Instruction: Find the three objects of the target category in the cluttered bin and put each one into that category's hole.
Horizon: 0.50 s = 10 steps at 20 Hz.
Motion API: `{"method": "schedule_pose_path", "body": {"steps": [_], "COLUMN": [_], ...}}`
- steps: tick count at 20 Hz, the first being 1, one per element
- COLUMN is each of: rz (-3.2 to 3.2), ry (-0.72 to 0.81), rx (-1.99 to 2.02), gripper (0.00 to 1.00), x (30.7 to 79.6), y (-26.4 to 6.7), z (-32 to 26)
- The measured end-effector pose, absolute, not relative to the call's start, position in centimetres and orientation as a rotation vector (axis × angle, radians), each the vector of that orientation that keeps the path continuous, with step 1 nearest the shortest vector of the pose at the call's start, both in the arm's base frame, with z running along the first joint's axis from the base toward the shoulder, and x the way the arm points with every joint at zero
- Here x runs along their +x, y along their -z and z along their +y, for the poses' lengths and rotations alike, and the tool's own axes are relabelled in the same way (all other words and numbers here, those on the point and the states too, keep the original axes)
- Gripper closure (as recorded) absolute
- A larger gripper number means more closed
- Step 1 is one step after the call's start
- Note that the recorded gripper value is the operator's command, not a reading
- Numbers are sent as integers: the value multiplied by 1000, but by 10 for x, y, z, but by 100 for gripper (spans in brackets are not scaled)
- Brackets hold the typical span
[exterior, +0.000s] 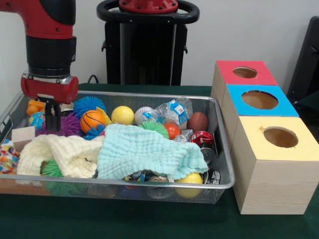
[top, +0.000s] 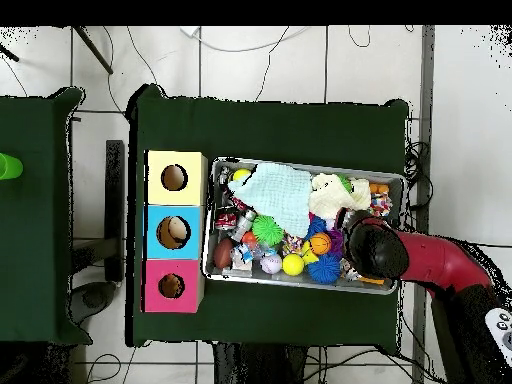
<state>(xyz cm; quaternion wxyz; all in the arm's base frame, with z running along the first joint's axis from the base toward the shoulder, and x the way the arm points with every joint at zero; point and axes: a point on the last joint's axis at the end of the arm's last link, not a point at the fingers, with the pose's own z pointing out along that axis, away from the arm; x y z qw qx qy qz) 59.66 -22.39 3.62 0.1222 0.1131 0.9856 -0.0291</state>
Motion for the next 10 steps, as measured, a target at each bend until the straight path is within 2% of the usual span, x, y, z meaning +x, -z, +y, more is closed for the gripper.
{"method": "schedule_pose_path", "body": {"steps": [10], "rz": [2893], "ry": [72], "rx": [308], "gripper": [100], "x": [590], "y": [-24], "z": [-221]}}
